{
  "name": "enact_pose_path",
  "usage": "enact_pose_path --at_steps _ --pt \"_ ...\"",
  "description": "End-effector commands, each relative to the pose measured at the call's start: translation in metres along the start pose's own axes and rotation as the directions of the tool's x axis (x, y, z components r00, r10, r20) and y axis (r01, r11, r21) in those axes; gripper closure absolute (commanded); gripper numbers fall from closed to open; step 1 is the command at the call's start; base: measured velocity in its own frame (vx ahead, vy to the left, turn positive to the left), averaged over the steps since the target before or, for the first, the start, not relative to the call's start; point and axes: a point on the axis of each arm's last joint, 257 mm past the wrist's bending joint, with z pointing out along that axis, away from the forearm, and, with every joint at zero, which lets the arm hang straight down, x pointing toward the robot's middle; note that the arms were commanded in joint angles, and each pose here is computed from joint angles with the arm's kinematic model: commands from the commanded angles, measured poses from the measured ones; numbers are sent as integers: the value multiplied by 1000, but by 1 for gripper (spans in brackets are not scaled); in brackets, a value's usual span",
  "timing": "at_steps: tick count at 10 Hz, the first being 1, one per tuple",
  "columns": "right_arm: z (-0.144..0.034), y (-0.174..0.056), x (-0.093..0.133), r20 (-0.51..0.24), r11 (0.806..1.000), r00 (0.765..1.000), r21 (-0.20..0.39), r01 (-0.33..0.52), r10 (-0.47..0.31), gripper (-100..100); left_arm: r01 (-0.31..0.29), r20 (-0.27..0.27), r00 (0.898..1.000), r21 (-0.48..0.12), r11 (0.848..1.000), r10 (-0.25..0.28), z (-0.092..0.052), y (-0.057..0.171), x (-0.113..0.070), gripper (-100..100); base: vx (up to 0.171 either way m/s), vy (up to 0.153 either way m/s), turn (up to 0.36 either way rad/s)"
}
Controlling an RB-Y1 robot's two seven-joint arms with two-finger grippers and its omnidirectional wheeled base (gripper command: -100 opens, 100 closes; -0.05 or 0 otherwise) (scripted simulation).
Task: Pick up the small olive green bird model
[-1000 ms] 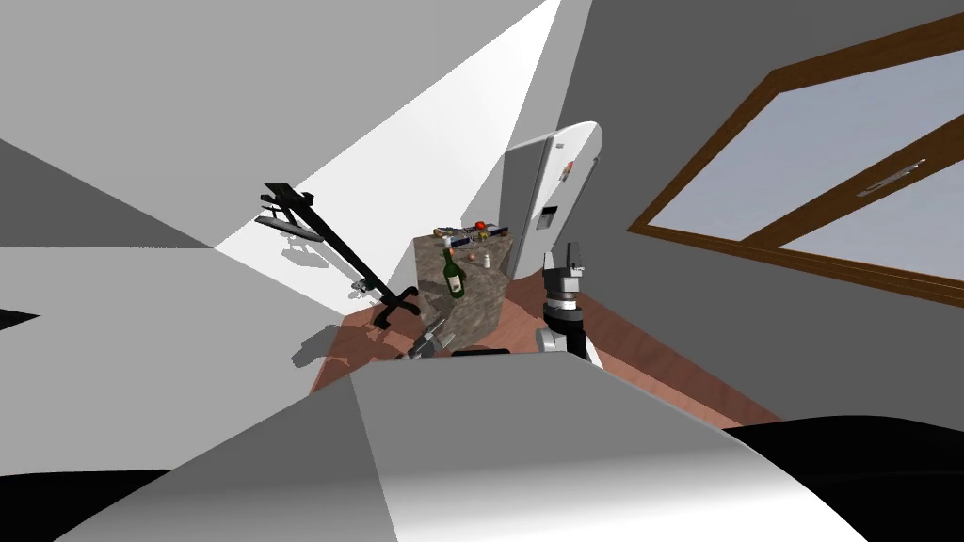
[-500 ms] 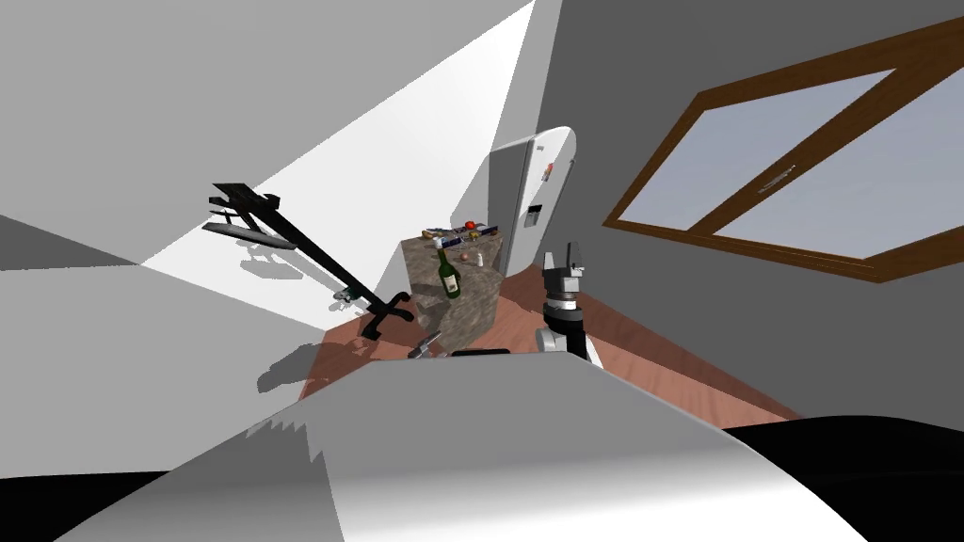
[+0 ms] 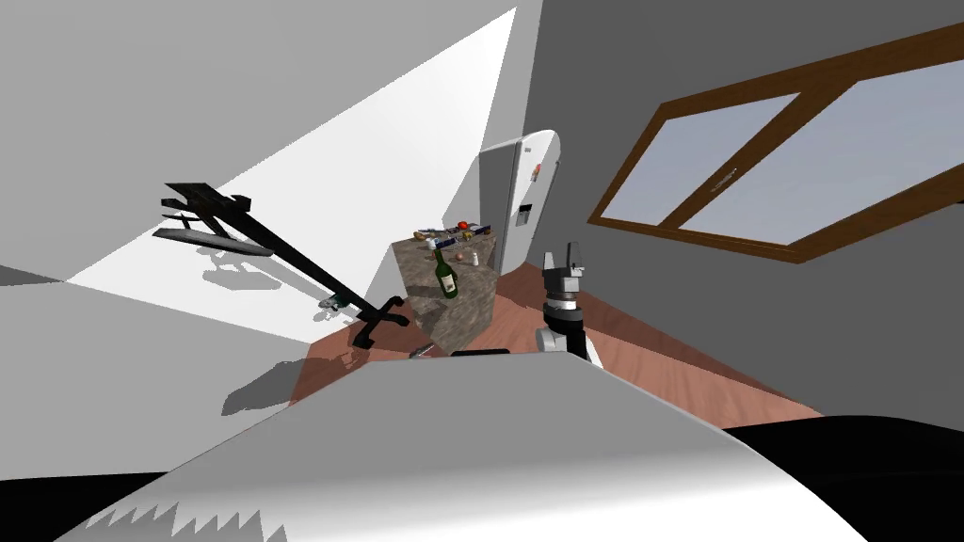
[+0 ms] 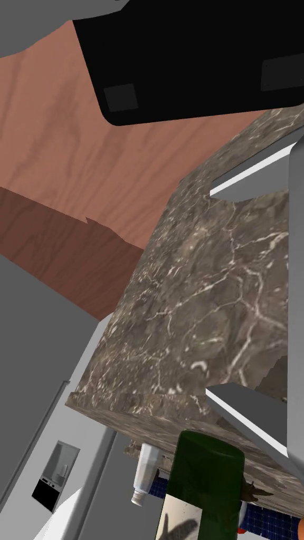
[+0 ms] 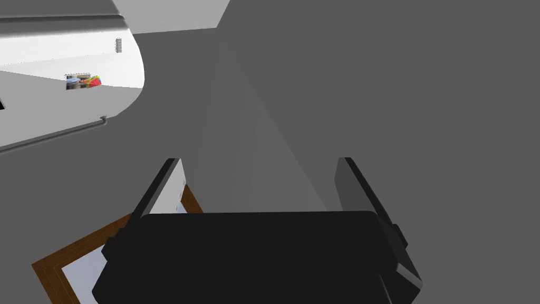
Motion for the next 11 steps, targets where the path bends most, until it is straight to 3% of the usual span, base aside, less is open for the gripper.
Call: enact_pose_path --at_steps 1,4,6,7,9,10,11 --pt "0 0 0 0 1000 1000 0 0 0 0 22 25 999 -59 998 -21 -18 12 -16 -100 -46 53 -276" --pt "0 0 0 0 1000 1000 0 0 0 0 99 103 992 -203 974 -79 -64 48 -51 -100 -33 43 -340" --pt "0 0 0 0 1000 1000 0 0 0 0 99 137 988 -242 965 -67 -84 50 -66 -100 -12 19 -119" --pt "0 0 0 0 1000 1000 0 0 0 0 149 189 977 -289 946 -96 -106 64 -82 -100 -25 10 -349" --pt "0 0 0 0 1000 1000 0 0 0 0 139 206 976 -313 940 -75 -120 60 -91 -100 -17 21 -134" --pt "0 0 0 0 1000 1000 0 0 0 0 188 267 959 -352 917 -94 -147 69 -110 -100 -23 12 -303" --pt "0 0 0 0 1000 1000 0 0 0 0 179 279 957 -369 912 -75 -158 64 -116 -100 -29 21 -300"
